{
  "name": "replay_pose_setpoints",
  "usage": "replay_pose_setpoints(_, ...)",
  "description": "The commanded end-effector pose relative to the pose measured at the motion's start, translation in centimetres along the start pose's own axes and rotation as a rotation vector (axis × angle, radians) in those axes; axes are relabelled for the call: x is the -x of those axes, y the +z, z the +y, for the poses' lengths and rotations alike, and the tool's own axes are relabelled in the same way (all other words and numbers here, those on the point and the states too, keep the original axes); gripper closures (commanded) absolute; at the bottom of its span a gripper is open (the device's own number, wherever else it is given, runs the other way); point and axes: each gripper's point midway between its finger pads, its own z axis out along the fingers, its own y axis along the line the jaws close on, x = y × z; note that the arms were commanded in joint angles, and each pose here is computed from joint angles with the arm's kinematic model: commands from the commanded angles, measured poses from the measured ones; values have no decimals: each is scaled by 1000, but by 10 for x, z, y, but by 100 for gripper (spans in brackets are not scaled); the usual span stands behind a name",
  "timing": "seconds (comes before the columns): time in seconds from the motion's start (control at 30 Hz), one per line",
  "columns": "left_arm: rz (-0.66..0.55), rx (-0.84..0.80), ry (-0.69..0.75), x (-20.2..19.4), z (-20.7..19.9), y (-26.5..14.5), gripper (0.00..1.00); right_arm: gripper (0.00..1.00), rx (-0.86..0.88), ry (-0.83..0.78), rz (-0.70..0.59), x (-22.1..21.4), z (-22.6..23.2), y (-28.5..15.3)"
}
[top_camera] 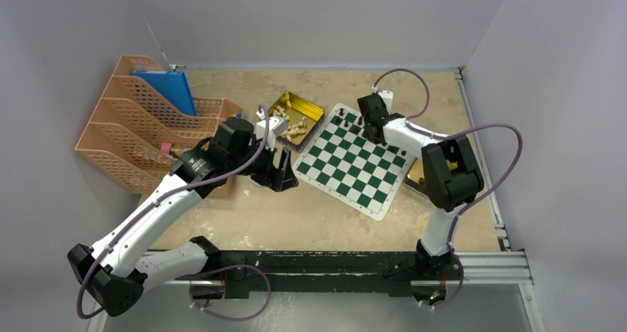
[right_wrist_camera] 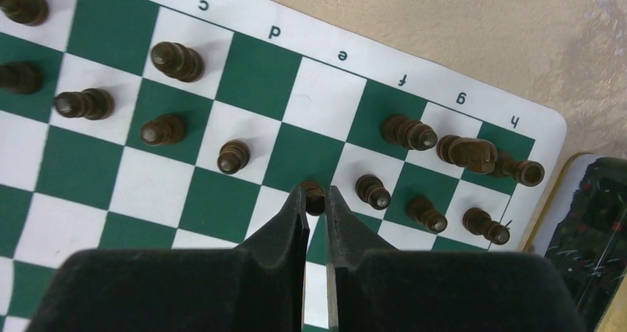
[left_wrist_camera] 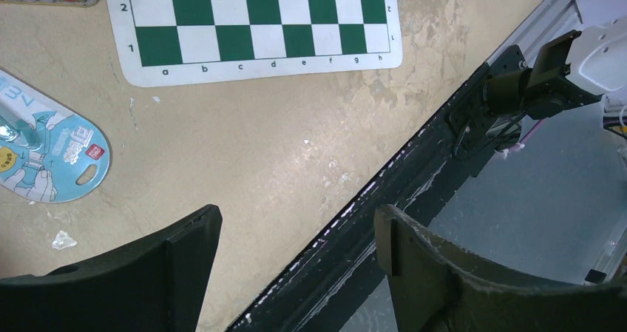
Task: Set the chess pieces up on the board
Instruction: Place the chess piece on the chessboard.
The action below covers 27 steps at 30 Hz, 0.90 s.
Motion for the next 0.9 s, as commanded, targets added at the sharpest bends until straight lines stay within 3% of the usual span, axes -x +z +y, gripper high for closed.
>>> replay_pose_setpoints(0.0, -33, -3, 14, 11, -3, -5, 24, 93, -41, 25, -54, 15, -2, 3)
replay_pose_setpoints(0.87, -30, -13, -2, 12, -4, 0, 24, 93, -72, 29, -39, 15, 1, 16)
